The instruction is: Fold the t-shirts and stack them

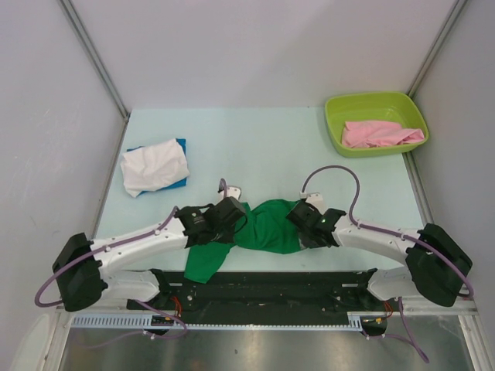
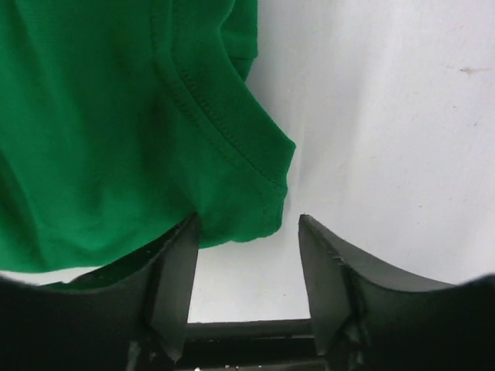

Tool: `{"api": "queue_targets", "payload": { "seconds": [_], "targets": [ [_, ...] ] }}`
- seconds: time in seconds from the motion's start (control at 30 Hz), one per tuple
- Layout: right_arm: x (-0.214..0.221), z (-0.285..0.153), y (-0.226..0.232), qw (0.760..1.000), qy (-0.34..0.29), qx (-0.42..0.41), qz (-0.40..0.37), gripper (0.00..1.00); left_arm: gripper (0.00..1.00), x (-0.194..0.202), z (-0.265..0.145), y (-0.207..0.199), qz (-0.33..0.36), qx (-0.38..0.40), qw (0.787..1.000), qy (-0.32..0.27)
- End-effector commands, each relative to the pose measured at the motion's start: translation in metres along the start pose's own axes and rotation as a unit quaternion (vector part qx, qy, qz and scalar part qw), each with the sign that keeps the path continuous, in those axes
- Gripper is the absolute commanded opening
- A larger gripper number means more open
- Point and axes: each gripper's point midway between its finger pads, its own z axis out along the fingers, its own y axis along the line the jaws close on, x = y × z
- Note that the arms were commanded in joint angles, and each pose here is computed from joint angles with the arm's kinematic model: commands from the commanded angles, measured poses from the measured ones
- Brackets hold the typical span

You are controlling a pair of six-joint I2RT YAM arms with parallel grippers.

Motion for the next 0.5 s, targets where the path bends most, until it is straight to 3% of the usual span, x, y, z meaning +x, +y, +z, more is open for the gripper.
{"api": "queue_targets", "payload": {
  "seconds": [0.0,0.03,0.1,0.13,0.3,0.47],
  "targets": [
    [-0.002,0.013,0.002,1.000,-0.005,0.001,0.017,0.52,0.00,-0.009,-0.014,0.010,-0.032,0.001,0.999,-0.027],
    [-0.003,0.015,0.002,1.000,-0.005,0.002,0.022,0.36,0.00,-0.012,-0.020,0.011,-0.040,0.007,0.999,-0.036],
    [-0.002,0.019,0.001,1.000,-0.003,0.008,0.023,0.17,0.00,-0.012,-0.025,0.015,-0.047,0.009,0.998,-0.040],
    [-0.004,0.020,0.001,1.000,-0.007,0.008,0.026,0.00,0.00,-0.015,-0.031,0.016,-0.055,0.017,0.997,-0.050],
    [-0.024,0.005,0.002,0.998,-0.042,0.000,0.039,0.00,0.00,-0.029,-0.059,0.023,-0.068,0.035,0.994,-0.084],
    [-0.089,-0.078,-0.010,0.986,-0.156,-0.007,0.057,0.00,0.00,-0.072,-0.125,0.023,-0.091,0.080,0.980,-0.159]
  ]
}}
